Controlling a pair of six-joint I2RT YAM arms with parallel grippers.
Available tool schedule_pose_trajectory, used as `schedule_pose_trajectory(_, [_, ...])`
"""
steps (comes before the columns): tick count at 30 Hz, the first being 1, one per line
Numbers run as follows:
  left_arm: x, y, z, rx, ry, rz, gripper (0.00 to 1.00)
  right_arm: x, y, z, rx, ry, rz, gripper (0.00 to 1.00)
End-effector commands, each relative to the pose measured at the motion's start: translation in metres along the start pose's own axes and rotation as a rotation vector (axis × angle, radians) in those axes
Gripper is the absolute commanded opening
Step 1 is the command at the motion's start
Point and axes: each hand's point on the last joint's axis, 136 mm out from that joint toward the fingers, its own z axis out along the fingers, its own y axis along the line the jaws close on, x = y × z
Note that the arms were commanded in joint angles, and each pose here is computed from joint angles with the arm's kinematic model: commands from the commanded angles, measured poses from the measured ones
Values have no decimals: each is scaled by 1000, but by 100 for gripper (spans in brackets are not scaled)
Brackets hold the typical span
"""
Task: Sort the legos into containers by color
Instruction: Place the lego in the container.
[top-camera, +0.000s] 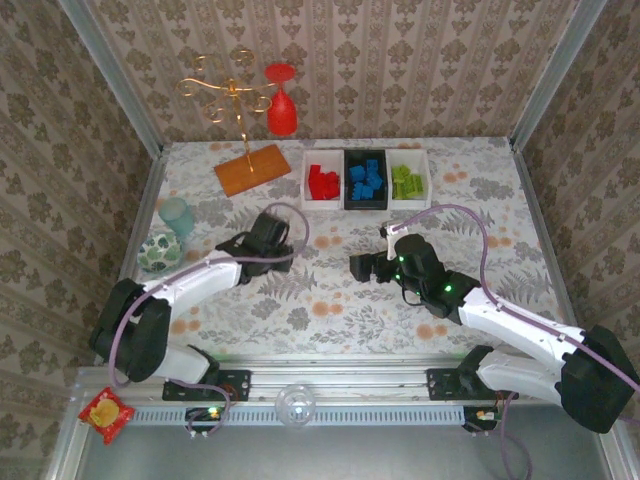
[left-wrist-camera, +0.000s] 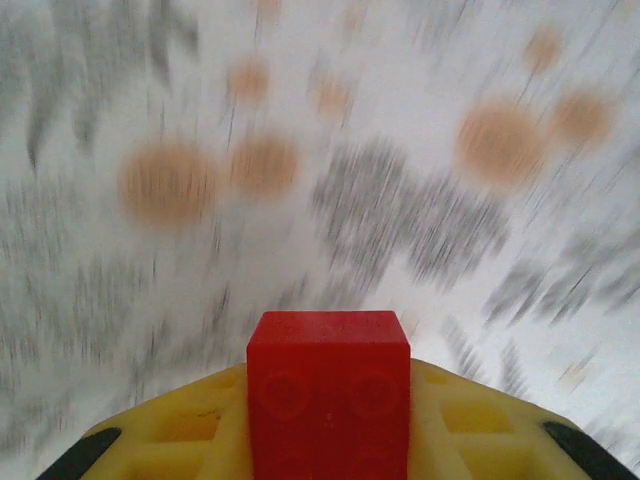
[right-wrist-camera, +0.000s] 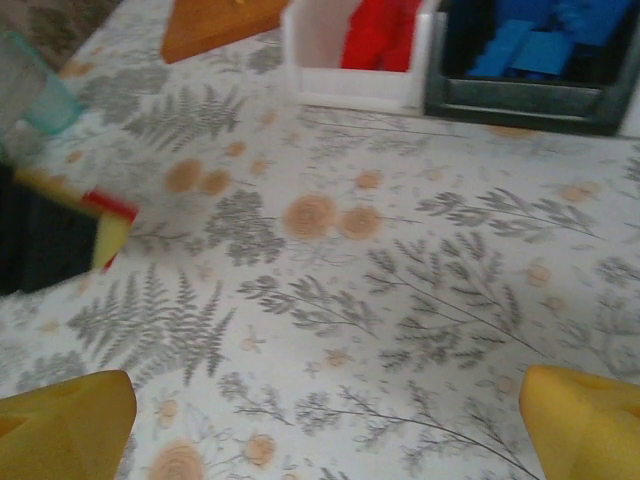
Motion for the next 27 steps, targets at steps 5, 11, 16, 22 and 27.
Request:
schedule_pose_trajectory(5, [-143, -43, 15, 94, -285, 41, 32, -27, 0, -8, 23, -81, 45, 100])
schedule_pose_trajectory(11, [-200, -48, 64, 64, -317, 83, 33, -41, -30, -33, 177, -171, 62, 100])
schedule_pose_trajectory(16, [-224, -47, 109, 89, -326, 56, 35, -42, -35, -42, 188, -196, 62, 100])
schedule_pose_trajectory(22, [-241, -50, 144, 106, -276, 72, 42, -35, -39, -38, 207, -167, 54, 100])
schedule_pose_trajectory(27, [-260, -51, 127, 95, -306, 96, 57, -32, -46, -38, 236, -156, 57, 100])
